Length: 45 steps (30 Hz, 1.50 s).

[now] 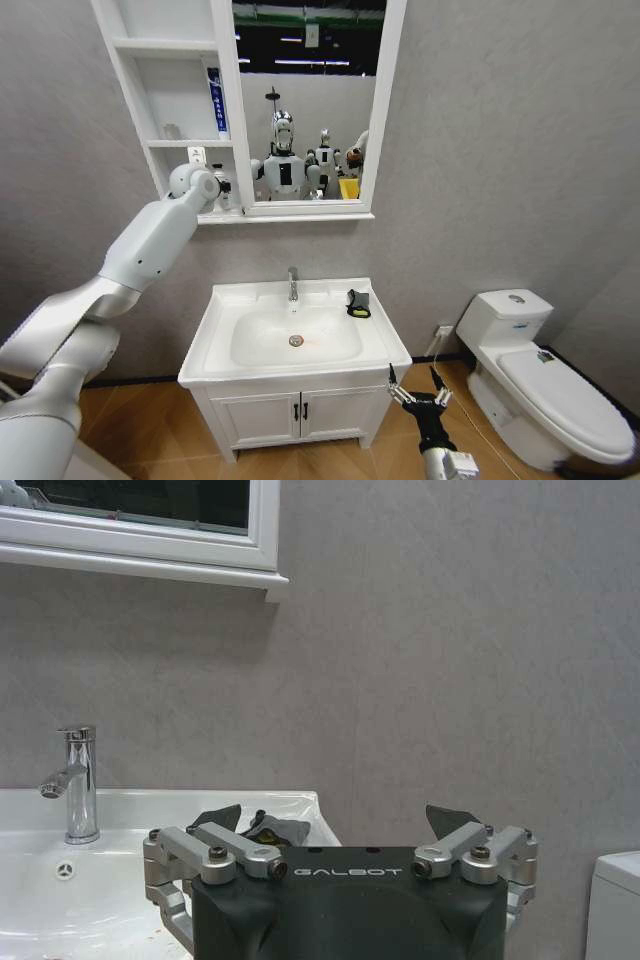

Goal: Move facial cleanser and shampoo from washbasin to cabinet, then wipe washbasin with towel.

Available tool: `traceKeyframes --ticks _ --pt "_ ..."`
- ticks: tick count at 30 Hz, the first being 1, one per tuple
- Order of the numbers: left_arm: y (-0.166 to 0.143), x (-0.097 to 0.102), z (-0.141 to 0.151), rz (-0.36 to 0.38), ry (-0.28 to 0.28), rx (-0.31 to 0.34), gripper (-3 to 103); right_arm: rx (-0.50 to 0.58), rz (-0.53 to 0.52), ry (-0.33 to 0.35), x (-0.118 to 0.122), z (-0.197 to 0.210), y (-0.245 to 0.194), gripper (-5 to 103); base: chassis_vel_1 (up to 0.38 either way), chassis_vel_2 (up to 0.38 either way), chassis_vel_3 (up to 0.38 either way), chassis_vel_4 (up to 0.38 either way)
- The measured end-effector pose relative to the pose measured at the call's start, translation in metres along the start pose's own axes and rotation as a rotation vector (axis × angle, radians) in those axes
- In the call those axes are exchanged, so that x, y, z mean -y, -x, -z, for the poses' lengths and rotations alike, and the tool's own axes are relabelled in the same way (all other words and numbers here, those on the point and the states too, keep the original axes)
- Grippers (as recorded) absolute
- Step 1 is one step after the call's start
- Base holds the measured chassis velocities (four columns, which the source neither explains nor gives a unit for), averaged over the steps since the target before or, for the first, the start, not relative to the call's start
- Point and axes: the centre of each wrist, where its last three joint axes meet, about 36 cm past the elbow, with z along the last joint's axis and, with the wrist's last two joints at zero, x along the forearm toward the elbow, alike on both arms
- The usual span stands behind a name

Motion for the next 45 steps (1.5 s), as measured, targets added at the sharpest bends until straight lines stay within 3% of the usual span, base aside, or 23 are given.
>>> traceKeyframes --ticks 11,13,16,19,21,22,24,27,28,30,34,37,40,45 --pt "0.013 -0.017 -0.024 -0.031 -0.004 0.021 28 0.003 -0.006 -0.001 0.002 0.001 0.001 100 0.000 0.000 0.000 0.000" --pt "0.013 -0.019 -0.028 -0.035 -0.002 0.014 34 0.003 -0.005 -0.001 0.002 0.001 0.002 100 0.000 0.000 0.000 0.000" --pt "0.008 -0.027 -0.035 -0.043 0.010 0.016 50 0.003 -0.005 0.000 0.001 0.001 0.002 100 0.000 0.000 0.000 0.000" --pt "0.003 -0.032 -0.037 -0.047 0.015 0.023 56 0.002 -0.004 0.000 0.001 0.001 0.002 100 0.000 0.000 0.000 0.000" --pt "-0.011 -0.046 -0.041 -0.053 0.025 0.038 66 0.000 -0.003 0.001 0.000 0.001 0.002 100 0.000 0.000 0.000 0.000" --pt "-0.011 -0.046 -0.041 -0.053 0.025 0.038 66 0.000 -0.003 0.001 0.000 0.001 0.002 100 0.000 0.000 0.000 0.000" --pt "-0.041 -0.064 -0.049 -0.062 0.046 0.068 77 -0.001 -0.002 0.002 -0.001 0.001 0.002 100 0.000 0.000 0.000 0.000" --pt "-0.056 -0.075 -0.056 -0.060 0.067 0.079 82 -0.002 -0.001 0.003 -0.002 0.001 0.001 100 0.000 0.000 0.000 0.000" --pt "-0.075 -0.088 -0.071 -0.061 0.099 0.085 93 -0.006 0.001 0.003 -0.003 0.000 0.000 100 0.000 0.000 0.000 0.000" --pt "-0.103 -0.100 -0.090 -0.080 0.146 0.088 97 -0.009 0.004 0.002 -0.003 0.000 -0.001 100 0.000 0.000 0.000 0.000" --pt "-0.134 -0.104 -0.107 -0.122 0.192 0.102 100 -0.009 0.005 0.002 -0.004 0.000 -0.002 100 0.000 0.000 0.000 0.000" --pt "-0.181 -0.110 -0.141 -0.174 0.268 0.109 100 -0.006 0.004 0.005 -0.004 0.001 -0.002 100 0.000 0.000 0.000 0.000" --pt "-0.195 -0.117 -0.158 -0.174 0.297 0.111 100 -0.005 0.001 0.006 -0.004 0.001 -0.003 100 0.000 0.000 0.000 0.000" --pt "-0.206 -0.128 -0.229 -0.167 0.362 0.096 100 -0.008 -0.029 -0.002 -0.003 -0.002 -0.012 100 0.000 0.000 0.000 0.000"
